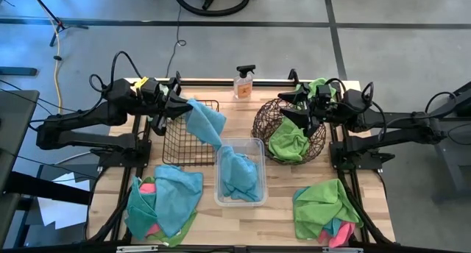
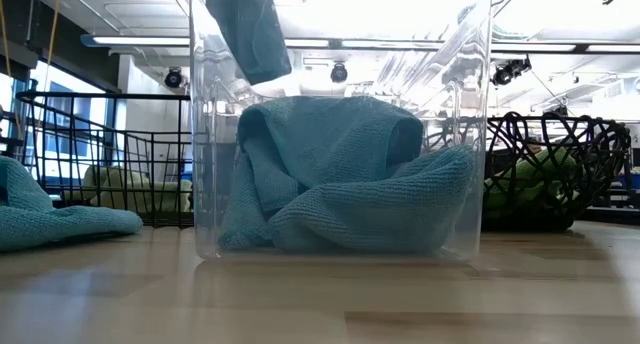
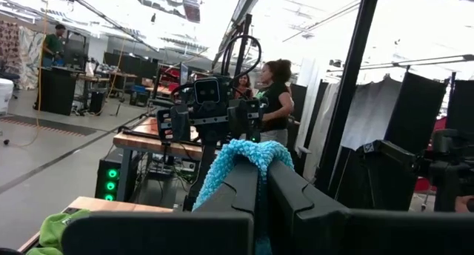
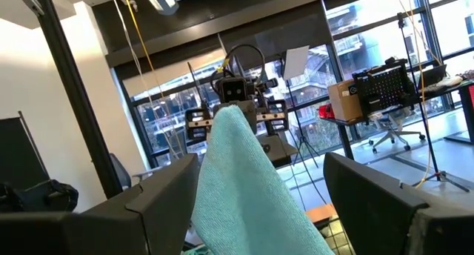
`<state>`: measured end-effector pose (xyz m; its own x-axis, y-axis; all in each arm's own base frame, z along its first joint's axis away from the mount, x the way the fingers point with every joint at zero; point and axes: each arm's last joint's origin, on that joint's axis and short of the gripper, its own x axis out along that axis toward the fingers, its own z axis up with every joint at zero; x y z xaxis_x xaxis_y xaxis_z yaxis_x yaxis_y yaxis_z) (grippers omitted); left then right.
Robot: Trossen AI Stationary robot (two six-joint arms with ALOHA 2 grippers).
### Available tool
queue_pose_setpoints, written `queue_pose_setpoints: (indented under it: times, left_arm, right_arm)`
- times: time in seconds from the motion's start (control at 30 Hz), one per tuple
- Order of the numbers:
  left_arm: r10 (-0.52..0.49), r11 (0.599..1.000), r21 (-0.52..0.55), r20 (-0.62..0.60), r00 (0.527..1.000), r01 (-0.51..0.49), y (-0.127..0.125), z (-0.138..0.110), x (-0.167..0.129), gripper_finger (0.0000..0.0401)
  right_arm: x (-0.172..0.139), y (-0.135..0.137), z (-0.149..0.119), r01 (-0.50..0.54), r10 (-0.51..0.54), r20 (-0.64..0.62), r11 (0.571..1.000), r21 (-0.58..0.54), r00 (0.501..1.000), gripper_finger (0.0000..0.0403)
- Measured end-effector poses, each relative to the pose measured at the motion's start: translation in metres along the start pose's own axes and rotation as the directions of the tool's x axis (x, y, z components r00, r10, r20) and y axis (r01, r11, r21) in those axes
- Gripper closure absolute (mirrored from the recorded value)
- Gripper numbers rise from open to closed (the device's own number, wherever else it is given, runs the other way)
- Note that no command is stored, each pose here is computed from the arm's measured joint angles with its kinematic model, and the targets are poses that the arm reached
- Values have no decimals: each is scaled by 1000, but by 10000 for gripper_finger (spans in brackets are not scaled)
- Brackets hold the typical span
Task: Sort microfiber towel by color & place in baskets
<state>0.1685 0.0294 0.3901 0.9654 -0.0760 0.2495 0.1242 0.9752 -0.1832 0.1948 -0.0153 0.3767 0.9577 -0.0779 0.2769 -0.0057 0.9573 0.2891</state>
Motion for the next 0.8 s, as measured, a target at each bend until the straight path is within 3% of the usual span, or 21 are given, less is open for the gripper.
queue_pose_setpoints:
  times: [0.8]
  left_arm:
    - [-31,999,9,22,999,30,-2,3,0,401]
  right_arm:
    - [4,-1,-4,5,-5,-15,1000,8,1000,116]
